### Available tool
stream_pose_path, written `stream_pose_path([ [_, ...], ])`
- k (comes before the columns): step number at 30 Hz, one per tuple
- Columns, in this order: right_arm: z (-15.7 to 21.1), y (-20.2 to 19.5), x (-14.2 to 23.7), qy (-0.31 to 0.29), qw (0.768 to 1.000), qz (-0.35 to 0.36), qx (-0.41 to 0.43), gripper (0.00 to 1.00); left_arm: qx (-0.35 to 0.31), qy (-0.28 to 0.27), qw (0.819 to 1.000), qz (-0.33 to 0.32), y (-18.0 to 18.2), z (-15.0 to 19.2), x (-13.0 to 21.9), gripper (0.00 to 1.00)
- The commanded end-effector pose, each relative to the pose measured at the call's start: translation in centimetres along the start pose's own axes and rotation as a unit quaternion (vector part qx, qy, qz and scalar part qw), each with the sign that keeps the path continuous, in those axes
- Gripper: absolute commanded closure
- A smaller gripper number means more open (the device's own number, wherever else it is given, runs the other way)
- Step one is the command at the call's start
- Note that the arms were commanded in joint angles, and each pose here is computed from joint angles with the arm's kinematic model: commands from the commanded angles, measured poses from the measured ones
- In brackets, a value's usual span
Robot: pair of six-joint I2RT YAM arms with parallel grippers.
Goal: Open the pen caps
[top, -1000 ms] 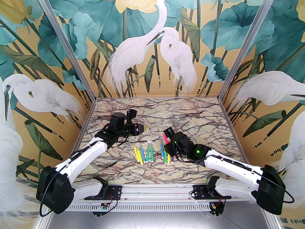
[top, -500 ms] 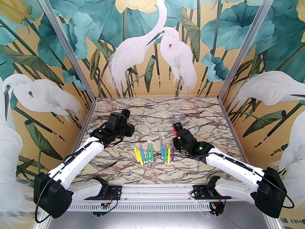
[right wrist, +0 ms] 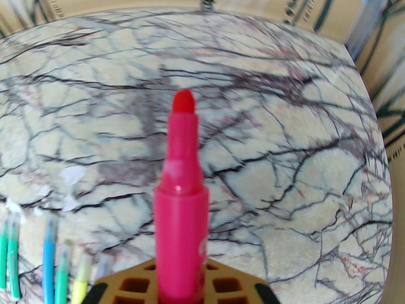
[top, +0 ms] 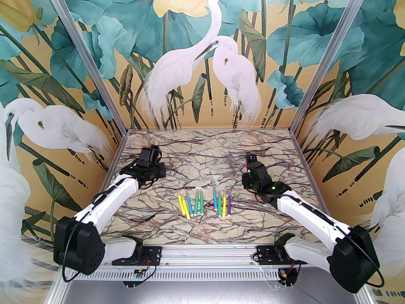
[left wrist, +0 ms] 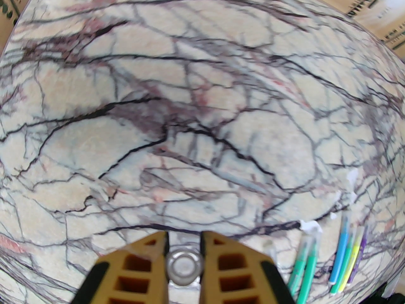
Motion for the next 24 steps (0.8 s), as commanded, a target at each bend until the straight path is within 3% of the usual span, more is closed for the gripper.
stream_pose_path([
  [1, -0.5, -0.7, -1.2, 0.012, 0.999, 0.005, -0.040, 1.00, 0.033, 0.026, 0.999, -0.003, 0.9, 0.6, -2.1, 1.00],
  [12, 0.6, -4.1, -5.5, 0.067, 0.988, 0.062, -0.124, 1.00, 0.072, 0.091, 0.993, 0.014, 2.4, 2.4, -6.3, 1.00],
  [24, 1.4, -5.3, -8.0, 0.103, 0.980, 0.099, -0.139, 1.00, 0.087, 0.146, 0.985, 0.037, 2.6, 4.2, -9.5, 1.00],
])
Point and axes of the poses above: each hand's point on the last joint's axis, 136 mm out from that joint toward the fingers, its own x axis back along the fingers, its own y axis along the line the jaws close on, z = x × y, the point moved 6 cm from there along x, back along the fingers, and after that the axes turned 9 degrees about -x, right-handed, at the moved point
